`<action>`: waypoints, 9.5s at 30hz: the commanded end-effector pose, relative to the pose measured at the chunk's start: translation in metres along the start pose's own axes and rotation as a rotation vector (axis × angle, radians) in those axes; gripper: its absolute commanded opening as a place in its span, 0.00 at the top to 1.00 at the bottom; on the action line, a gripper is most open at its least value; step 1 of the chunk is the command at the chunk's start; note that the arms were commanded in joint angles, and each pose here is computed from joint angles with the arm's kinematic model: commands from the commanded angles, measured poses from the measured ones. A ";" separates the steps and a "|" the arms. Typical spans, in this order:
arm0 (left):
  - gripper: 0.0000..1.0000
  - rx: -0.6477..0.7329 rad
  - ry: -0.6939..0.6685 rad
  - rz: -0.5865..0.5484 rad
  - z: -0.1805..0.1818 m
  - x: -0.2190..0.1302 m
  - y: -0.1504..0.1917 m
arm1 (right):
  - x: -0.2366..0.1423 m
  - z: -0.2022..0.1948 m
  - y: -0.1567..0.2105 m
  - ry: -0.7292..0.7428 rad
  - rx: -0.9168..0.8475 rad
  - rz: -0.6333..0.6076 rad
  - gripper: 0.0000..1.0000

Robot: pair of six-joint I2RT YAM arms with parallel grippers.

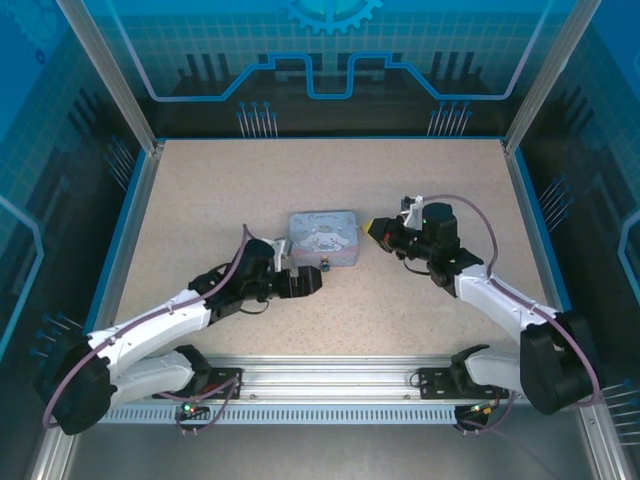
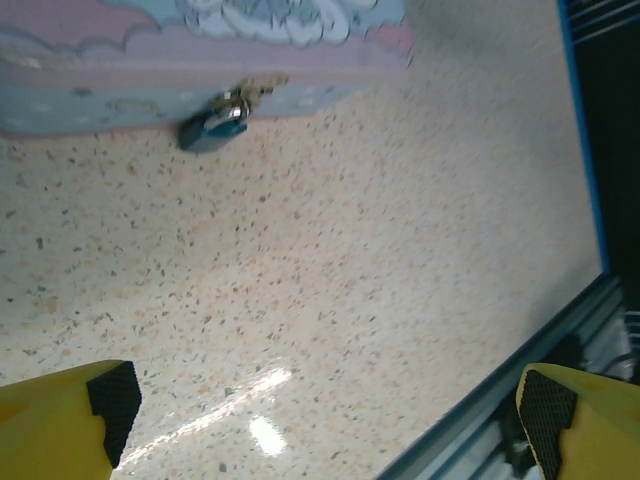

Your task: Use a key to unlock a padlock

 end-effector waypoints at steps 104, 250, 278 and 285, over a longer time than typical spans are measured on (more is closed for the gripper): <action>0.13 -0.135 0.255 -0.312 0.014 0.132 -0.037 | 0.105 -0.058 -0.022 0.112 0.133 0.122 1.00; 1.00 -0.564 0.297 -0.007 0.010 0.105 -0.046 | -0.013 -0.009 0.056 0.008 -0.048 0.041 1.00; 1.00 -0.490 0.358 0.080 -0.025 0.065 -0.066 | 0.046 -0.036 -0.004 -0.113 -0.046 0.045 1.00; 1.00 -0.502 0.432 0.062 -0.036 0.059 -0.073 | 0.053 -0.045 -0.010 -0.175 0.023 0.041 1.00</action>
Point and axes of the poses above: each hand's point on the last joint's axis, 136 mm out from that joint toward the fingers, its own x axis out along the fingers, its own z axis along the line the jaws close on, y = z × x, the point moved 8 cm from there along -x, back along the fingers, and after that the axes turned 6 degrees about -x, right-handed, at the moved point
